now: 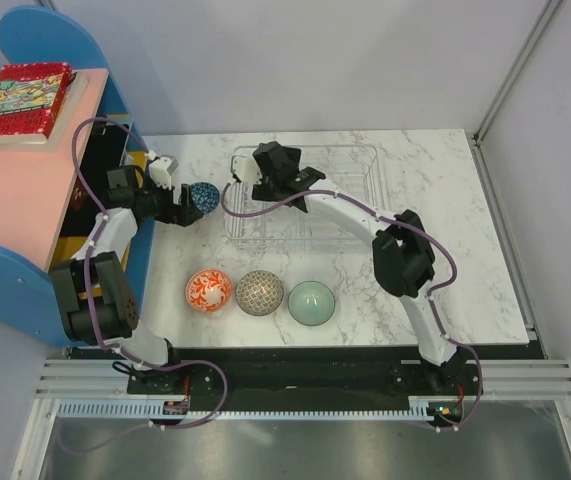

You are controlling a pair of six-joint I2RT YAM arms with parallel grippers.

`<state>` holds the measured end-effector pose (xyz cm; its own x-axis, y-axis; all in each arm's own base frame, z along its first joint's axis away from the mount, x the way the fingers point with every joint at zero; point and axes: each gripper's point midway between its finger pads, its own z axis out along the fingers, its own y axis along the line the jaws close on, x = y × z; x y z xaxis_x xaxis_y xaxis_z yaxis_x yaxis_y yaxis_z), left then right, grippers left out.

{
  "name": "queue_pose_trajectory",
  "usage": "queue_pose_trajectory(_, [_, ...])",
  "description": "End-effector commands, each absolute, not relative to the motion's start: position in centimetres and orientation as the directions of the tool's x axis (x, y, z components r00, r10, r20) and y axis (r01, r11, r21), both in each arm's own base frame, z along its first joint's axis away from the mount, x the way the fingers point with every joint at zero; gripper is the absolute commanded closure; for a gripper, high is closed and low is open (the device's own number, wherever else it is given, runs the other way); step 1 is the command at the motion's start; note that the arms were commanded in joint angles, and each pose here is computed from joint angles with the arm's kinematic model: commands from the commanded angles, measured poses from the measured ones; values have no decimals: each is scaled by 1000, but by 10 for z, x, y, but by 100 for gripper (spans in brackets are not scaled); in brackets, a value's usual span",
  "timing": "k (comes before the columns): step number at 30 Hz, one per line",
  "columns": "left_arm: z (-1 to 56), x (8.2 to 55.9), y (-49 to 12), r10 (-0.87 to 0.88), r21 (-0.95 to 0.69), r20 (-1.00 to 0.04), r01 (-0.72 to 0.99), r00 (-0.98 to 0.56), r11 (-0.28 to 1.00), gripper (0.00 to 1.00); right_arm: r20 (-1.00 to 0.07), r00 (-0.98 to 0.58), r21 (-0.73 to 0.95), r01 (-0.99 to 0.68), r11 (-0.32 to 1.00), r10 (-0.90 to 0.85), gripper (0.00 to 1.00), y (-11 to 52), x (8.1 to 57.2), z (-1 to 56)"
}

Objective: Load the bowls into the dish rack

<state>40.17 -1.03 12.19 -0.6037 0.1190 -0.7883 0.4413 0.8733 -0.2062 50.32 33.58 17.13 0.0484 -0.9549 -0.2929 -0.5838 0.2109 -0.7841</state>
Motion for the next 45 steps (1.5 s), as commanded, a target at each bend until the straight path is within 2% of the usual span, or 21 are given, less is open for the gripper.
queue_pose_trajectory(1, [108,420,12,89,-191,-772,363,-630,912,0,-465,44,-753,-546,369,-884,3,339,488,229])
queue_pose_trajectory(5, [94,437,25,59,-187,-747,295,-662,937,0,-570,43,-681,-582,443,-820,3,335,463,249])
queue_pose_trajectory(14, [75,476,36,66,-154,-726,255,-685,955,0,-677,32,-585,-629,512,-735,3,321,424,275])
queue_pose_trajectory(22, [61,485,33,152,-47,-701,259,-696,965,0,-722,21,-549,-626,554,-692,3,305,412,295])
queue_pose_trajectory(27, [44,484,26,213,24,-645,259,-734,965,0,-770,15,-505,-627,594,-638,2,292,404,317])
queue_pose_trajectory(34, [27,481,14,236,0,-573,289,-785,957,6,-814,25,-467,-622,628,-580,3,273,386,343])
queue_pose_trajectory(38, [28,482,10,241,-4,-573,296,-783,955,12,-819,8,-454,-619,640,-573,3,260,384,341])
queue_pose_trajectory(45, [42,480,4,223,-25,-599,296,-769,955,13,-828,-9,-435,-620,653,-560,3,251,386,339])
